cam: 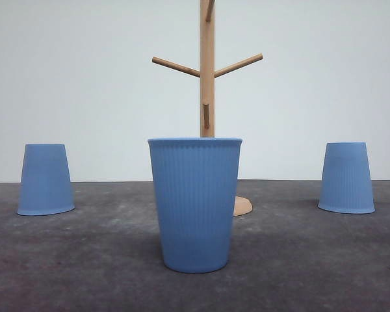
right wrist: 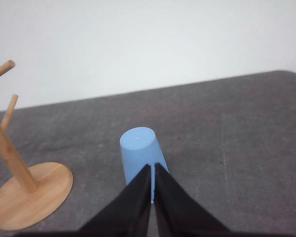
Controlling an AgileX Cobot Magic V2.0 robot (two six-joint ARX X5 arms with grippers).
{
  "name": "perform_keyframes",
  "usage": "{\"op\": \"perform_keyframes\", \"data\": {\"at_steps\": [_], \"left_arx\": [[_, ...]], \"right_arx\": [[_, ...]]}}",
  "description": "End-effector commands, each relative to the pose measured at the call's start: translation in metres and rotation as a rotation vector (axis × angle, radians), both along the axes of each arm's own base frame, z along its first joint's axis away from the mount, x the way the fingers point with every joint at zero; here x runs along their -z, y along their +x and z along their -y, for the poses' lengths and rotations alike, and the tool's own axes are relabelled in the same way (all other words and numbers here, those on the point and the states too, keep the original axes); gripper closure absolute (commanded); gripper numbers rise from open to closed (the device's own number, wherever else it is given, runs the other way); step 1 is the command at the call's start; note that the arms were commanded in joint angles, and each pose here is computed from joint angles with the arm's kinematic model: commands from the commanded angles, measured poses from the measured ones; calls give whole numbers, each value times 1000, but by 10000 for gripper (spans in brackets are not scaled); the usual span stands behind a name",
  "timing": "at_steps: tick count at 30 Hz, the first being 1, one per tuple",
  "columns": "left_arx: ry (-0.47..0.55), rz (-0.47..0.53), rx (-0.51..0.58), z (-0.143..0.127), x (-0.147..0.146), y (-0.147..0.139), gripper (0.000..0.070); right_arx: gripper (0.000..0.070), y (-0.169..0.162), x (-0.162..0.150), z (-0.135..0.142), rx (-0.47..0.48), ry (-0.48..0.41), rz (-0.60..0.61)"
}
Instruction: Place three cups
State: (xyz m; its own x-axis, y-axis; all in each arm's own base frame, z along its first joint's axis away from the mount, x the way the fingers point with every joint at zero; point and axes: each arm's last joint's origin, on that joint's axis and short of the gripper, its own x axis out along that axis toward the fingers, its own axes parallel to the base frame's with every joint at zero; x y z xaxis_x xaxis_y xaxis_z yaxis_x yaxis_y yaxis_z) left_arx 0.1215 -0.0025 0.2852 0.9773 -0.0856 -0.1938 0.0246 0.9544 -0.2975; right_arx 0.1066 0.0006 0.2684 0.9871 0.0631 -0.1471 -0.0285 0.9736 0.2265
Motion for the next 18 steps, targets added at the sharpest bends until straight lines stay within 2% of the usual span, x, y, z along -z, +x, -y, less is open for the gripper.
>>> {"op": "perform_keyframes", "data": {"at_steps": [1,5,8,13,18], "left_arx": [[-6,-21,39,1,-18,15,698],[16,-97,119,3,-35,49,697],[41,-166,148,5,-36,72,698],[78,-280,175,7,-21,96,698],[95,-345,192,9,-8,107,698]], "right_arx": [[693,10,-17,0,-5,-26,-30],[693,34,-39,0,-52,-100,-139],[693,54,-45,-1,-98,-146,-235],[693,84,-33,-3,-199,-148,-360],[692,98,-19,-2,-205,-138,-441]]}}
